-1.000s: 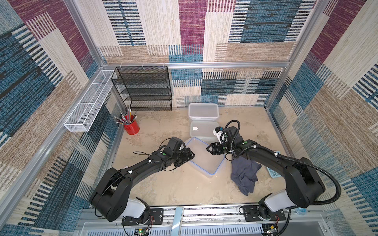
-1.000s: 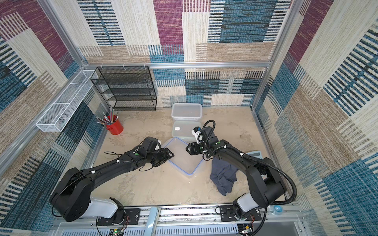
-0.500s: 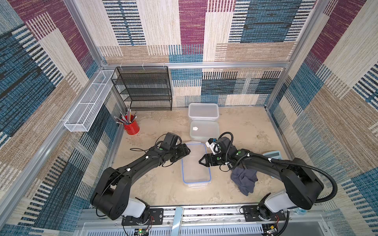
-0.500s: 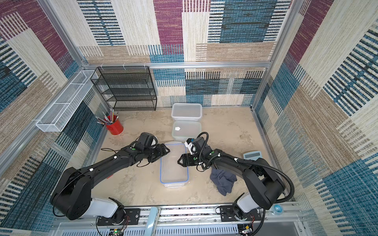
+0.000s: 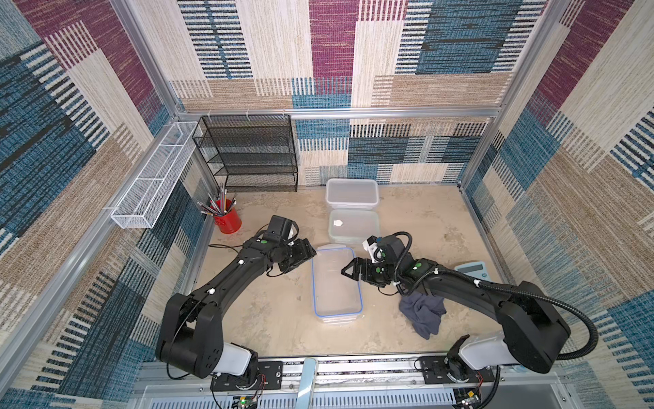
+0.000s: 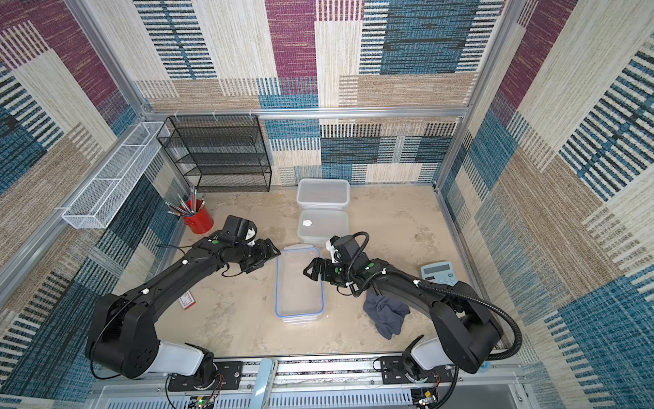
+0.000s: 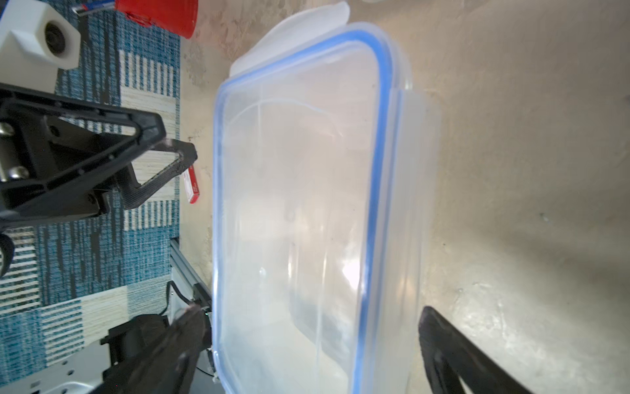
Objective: Wipe the insides of the lunch boxes
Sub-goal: Adjust the lunch box at the center of the board.
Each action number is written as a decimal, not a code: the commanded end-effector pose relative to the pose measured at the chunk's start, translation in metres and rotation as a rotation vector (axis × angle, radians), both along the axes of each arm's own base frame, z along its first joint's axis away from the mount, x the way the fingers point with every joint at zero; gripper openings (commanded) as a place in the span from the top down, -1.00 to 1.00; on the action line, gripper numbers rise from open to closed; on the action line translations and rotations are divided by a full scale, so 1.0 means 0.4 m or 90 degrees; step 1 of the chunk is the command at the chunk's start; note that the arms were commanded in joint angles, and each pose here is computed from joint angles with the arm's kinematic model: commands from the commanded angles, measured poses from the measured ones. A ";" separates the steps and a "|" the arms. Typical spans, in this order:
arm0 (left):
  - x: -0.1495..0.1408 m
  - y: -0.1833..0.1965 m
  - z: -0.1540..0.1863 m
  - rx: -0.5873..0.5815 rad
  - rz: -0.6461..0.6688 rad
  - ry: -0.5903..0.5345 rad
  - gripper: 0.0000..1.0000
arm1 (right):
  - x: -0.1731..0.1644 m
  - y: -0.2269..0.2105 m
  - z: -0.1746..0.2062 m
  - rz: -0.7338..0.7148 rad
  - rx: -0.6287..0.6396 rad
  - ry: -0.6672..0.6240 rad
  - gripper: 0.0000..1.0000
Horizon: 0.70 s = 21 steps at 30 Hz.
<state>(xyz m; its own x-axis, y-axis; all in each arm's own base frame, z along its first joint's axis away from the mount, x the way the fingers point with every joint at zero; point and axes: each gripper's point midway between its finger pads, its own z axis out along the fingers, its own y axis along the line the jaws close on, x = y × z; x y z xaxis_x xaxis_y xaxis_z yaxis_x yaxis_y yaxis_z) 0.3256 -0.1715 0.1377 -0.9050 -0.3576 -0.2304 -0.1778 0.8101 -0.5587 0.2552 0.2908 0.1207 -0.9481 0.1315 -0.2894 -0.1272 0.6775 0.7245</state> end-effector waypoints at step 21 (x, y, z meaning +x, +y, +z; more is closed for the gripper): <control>-0.134 0.025 0.030 -0.097 0.053 -0.098 -0.61 | -0.106 -0.066 0.006 -0.300 0.292 -0.036 -0.63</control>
<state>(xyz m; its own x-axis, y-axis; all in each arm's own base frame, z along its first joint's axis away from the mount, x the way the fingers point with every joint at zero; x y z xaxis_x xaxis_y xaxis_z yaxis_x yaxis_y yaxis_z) 0.2637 -0.1569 0.1433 -0.8426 -0.4624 -0.2762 -0.1702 0.7151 -0.6780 0.1993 0.2623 0.0998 -0.8136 0.5515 -0.1842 0.0606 0.3956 0.9164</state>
